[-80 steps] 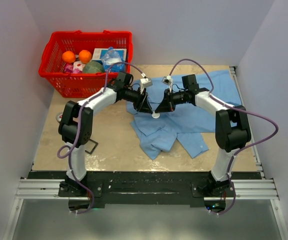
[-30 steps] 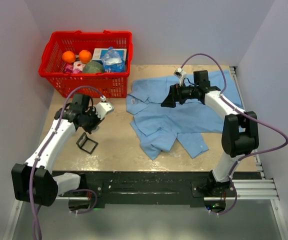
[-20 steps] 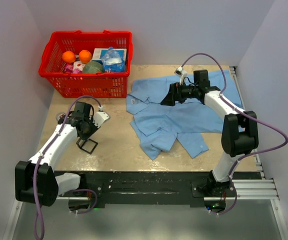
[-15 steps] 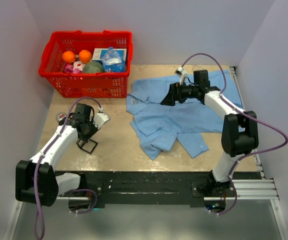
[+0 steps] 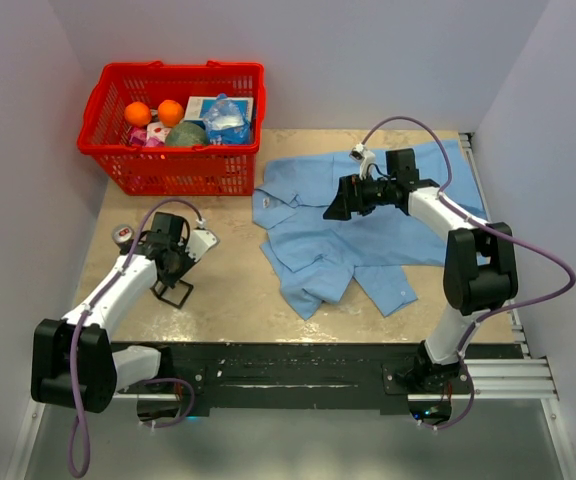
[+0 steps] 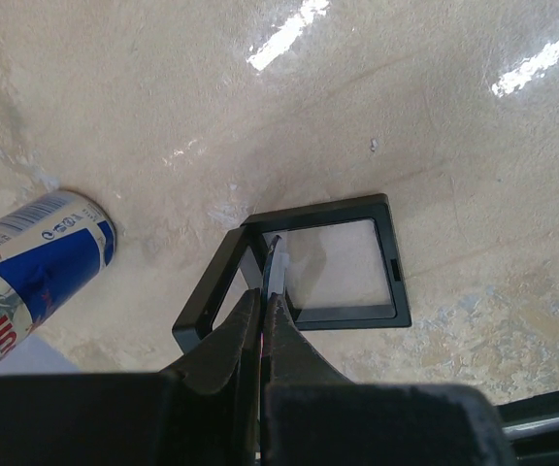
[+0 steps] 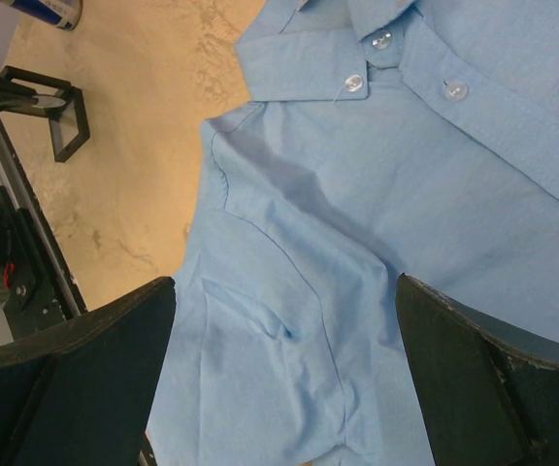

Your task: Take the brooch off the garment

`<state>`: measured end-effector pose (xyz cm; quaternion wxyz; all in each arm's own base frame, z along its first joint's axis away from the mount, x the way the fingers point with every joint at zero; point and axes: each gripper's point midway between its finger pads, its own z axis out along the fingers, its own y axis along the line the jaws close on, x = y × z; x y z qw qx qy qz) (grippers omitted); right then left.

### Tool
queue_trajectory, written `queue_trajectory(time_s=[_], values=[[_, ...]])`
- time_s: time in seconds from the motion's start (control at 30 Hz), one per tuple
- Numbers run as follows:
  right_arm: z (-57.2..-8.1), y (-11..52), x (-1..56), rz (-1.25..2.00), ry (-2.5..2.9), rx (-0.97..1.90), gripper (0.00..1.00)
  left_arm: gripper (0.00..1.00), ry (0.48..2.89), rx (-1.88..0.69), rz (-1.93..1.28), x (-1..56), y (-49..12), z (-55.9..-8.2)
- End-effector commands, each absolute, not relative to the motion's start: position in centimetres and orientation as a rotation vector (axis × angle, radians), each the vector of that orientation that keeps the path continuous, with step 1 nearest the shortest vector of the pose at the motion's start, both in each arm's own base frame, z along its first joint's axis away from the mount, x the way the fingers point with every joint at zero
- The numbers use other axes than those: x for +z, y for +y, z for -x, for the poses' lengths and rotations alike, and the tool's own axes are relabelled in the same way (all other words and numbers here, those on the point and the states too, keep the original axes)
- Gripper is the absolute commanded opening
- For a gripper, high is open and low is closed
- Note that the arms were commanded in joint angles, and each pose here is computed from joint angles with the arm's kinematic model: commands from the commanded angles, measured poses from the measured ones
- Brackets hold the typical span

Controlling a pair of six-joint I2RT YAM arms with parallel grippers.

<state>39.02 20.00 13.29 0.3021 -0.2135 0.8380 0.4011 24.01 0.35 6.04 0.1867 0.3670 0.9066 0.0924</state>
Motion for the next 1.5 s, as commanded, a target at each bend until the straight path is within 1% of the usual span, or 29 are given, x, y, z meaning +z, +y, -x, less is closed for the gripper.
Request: queue_trajectory(time_s=[0.0, 0.4, 0.87, 1.47], values=[[-39.1, 19.9, 15.5, 0.597, 2.156, 1.021, 0.99, 0.00, 2.536, 0.281, -1.013, 6.1, 0.6, -24.2], [-39.3, 20.1, 15.0, 0.597, 2.169, 1.034, 0.99, 0.00, 2.537, 0.250, -1.020, 6.9, -0.3, -23.1], [-39.7, 20.2, 15.0, 0.600, 2.166, 1.041, 0.99, 0.00, 2.564, 0.338, -1.032, 5.7, 0.6, -22.4], [-39.4, 20.1, 14.8, 0.593, 2.177, 1.038, 0.99, 0.00, 2.520, 0.369, -1.072, 5.9, 0.2, -23.5]])
